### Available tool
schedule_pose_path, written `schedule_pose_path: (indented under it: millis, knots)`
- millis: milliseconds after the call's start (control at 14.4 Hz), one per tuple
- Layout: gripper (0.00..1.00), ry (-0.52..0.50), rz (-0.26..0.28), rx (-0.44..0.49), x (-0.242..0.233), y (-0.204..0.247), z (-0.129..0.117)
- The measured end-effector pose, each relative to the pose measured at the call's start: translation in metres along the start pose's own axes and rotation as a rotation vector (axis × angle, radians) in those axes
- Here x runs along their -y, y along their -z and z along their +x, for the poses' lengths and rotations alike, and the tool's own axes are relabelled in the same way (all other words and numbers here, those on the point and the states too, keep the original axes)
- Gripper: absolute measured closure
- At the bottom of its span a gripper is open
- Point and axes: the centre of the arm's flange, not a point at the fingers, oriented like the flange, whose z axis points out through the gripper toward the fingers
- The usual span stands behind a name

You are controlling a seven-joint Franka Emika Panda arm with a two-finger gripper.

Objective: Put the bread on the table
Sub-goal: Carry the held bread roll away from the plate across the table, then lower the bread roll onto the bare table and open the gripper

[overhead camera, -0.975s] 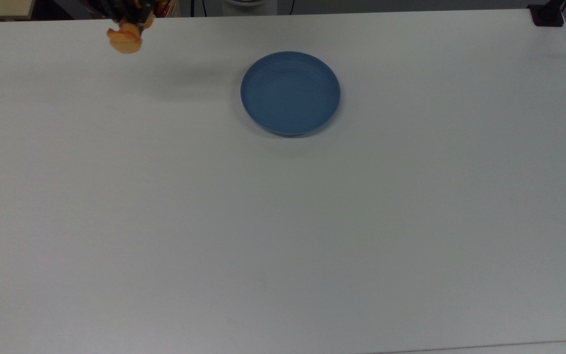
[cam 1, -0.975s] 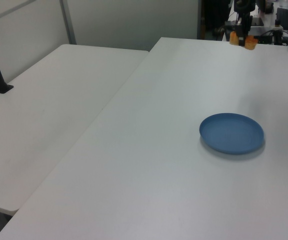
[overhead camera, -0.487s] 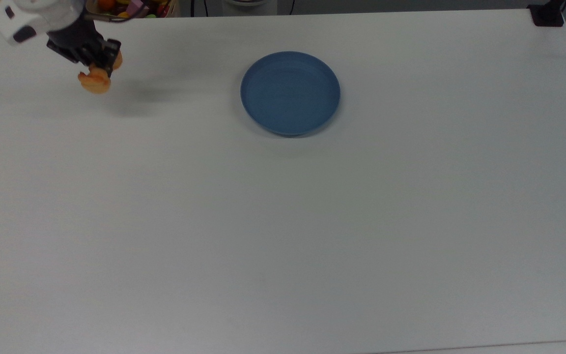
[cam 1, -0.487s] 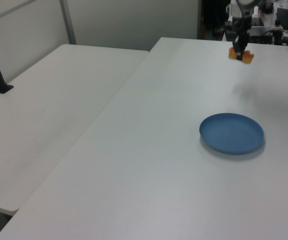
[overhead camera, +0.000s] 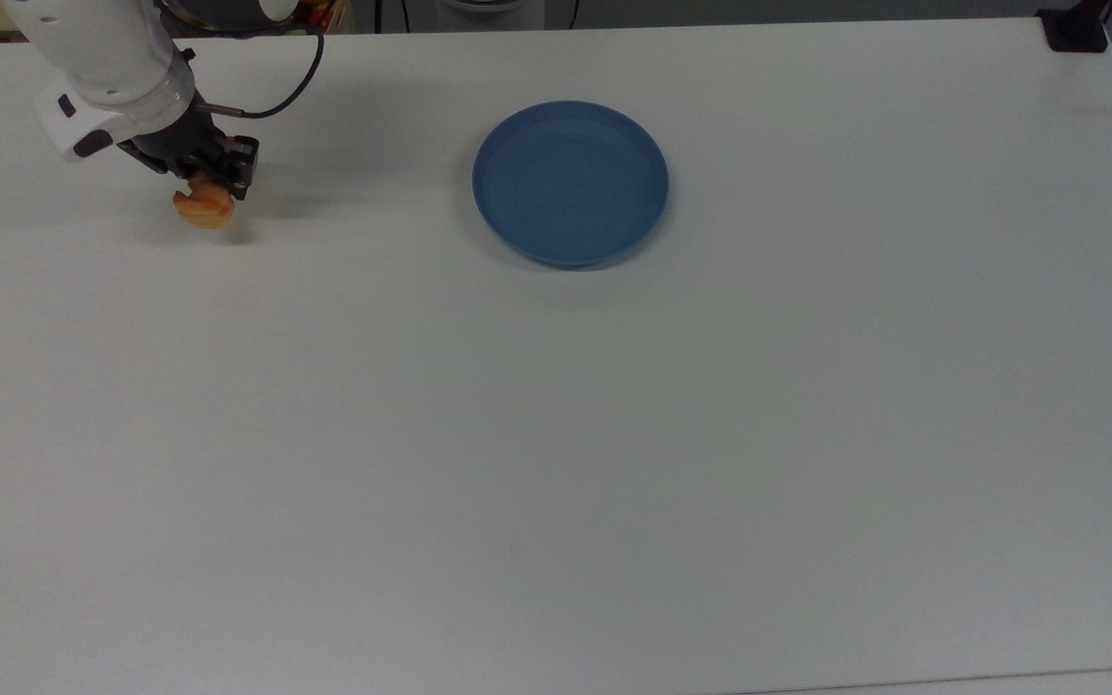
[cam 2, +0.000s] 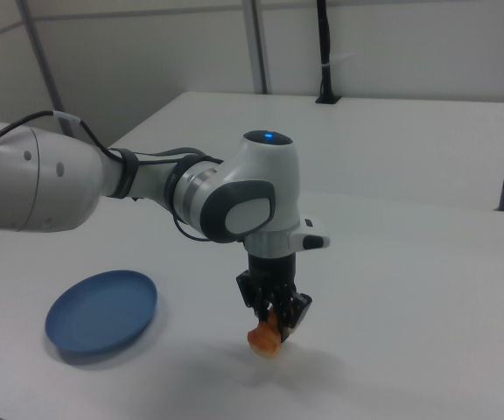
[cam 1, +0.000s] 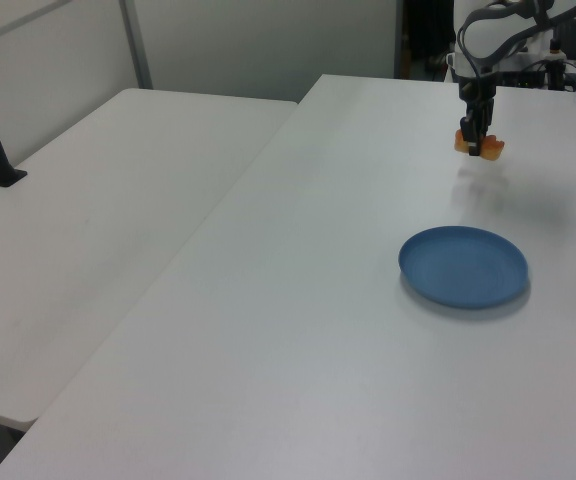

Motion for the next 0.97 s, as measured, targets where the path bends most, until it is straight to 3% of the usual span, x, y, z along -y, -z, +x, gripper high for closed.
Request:
schedule_pose_path:
  millis: [139,278,418,557,975]
  knots:
    - [0.53,0.001,0.001,0.005,0.001,-0.003,0.000]
    - [0.35,0.004,0.001,0.008,0.002,-0.010,0.000]
    - [0.31,0.007,0.001,0.009,0.004,-0.020,0.002]
    - [0.14,0.007,0.000,0.006,0.004,-0.023,0.003]
    - [0.02,0.016,-0.017,0.010,0.003,-0.023,0.003]
